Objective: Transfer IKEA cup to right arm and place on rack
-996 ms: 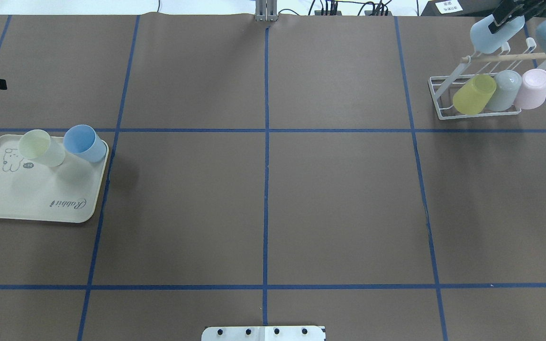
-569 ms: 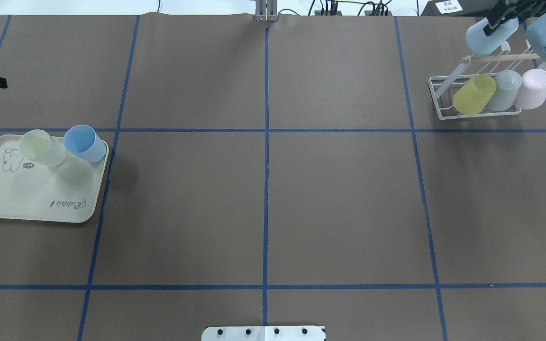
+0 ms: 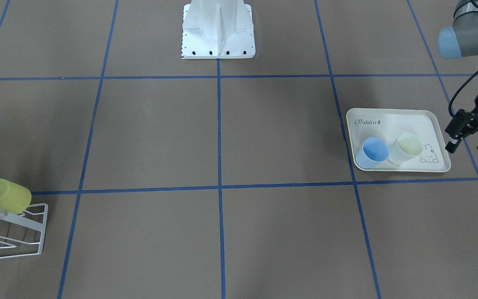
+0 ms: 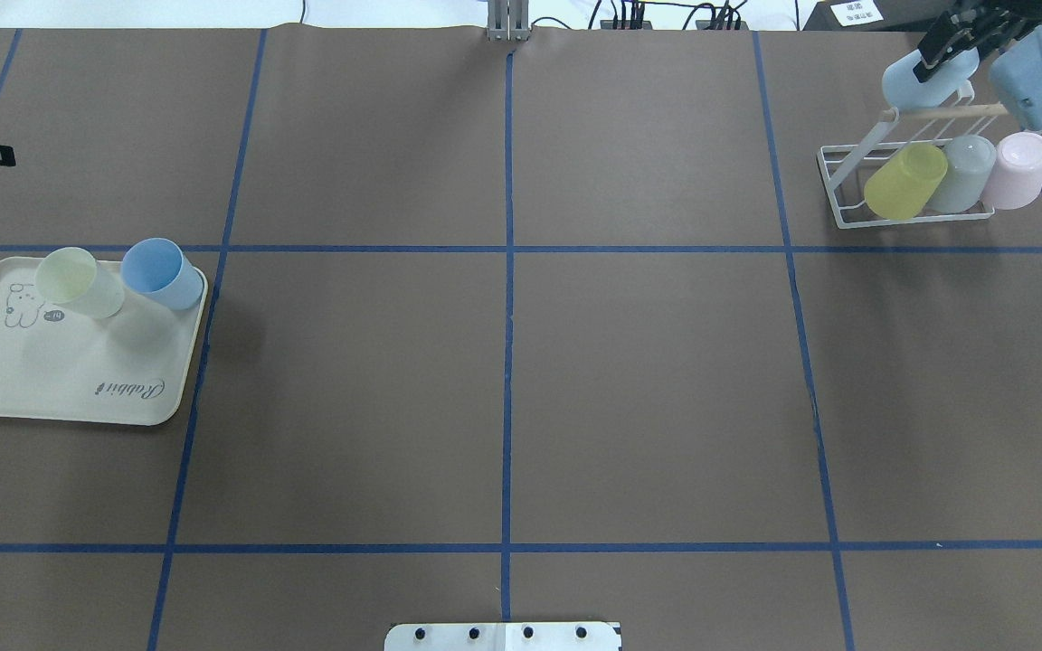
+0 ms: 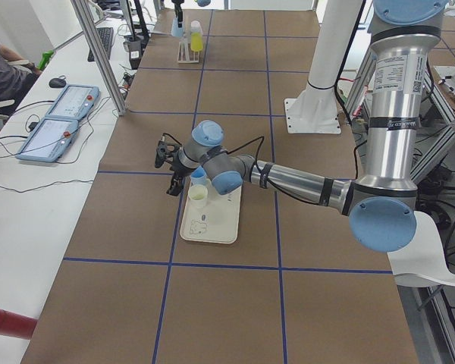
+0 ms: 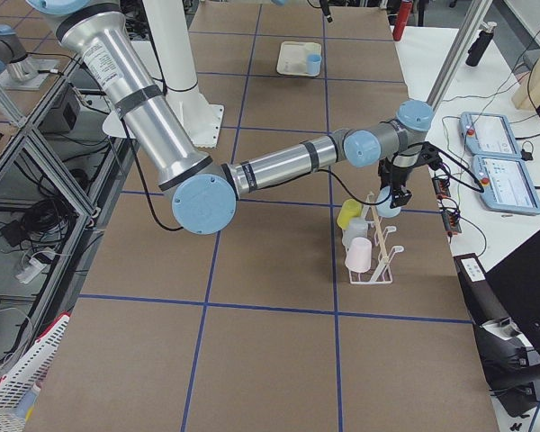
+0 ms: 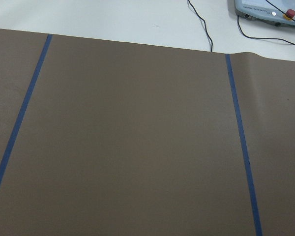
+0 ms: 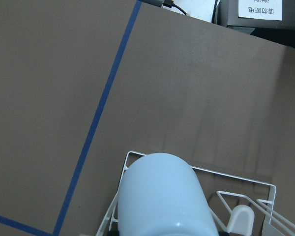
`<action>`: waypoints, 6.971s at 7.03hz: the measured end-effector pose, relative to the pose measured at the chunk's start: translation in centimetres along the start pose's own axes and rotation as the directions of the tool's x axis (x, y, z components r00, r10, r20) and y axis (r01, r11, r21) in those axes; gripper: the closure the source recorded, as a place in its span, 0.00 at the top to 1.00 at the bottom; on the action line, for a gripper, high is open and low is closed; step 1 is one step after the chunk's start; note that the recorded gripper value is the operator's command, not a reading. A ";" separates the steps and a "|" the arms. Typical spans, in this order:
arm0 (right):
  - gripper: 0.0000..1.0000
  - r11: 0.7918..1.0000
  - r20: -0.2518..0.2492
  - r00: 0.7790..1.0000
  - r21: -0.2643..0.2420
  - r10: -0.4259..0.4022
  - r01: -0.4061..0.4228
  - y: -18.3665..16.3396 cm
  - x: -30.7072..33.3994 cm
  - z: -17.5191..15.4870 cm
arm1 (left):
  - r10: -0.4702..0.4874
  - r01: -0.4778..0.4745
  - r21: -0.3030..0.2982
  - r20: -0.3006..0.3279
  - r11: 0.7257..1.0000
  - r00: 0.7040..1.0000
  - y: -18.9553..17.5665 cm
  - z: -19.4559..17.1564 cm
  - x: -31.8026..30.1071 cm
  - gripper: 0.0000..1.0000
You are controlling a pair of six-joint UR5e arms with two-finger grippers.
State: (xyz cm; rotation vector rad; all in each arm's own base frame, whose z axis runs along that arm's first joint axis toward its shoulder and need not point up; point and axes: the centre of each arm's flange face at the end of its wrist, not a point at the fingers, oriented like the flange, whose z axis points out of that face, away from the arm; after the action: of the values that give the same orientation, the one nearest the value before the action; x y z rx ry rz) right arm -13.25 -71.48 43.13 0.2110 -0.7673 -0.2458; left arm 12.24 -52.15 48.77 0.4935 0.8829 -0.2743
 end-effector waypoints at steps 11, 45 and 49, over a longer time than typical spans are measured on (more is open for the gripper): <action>0.99 1.000 0.015 1.000 0.010 -0.003 0.003 -0.1 -1.5 -0.3 | -0.130 0.142 -0.205 0.073 0.968 0.989 5.6 -1.8 -4.0 0.94; 0.98 0.909 0.920 0.358 0.004 0.160 -0.416 18.8 -38.5 -9.8 | -0.889 0.367 -0.831 -0.294 0.419 0.351 5.9 -11.4 37.5 0.00; 0.98 0.905 0.983 0.144 -0.039 0.110 -0.424 21.8 -42.1 -9.4 | -0.963 0.272 -0.930 -0.202 0.246 0.180 7.1 -11.1 36.4 0.00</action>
State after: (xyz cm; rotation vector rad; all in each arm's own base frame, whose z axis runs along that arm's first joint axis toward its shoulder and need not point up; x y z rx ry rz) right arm -32.70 -37.43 14.94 0.1204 -2.1864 0.1399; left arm 30.08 -41.39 16.15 -0.8247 2.0494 -0.5586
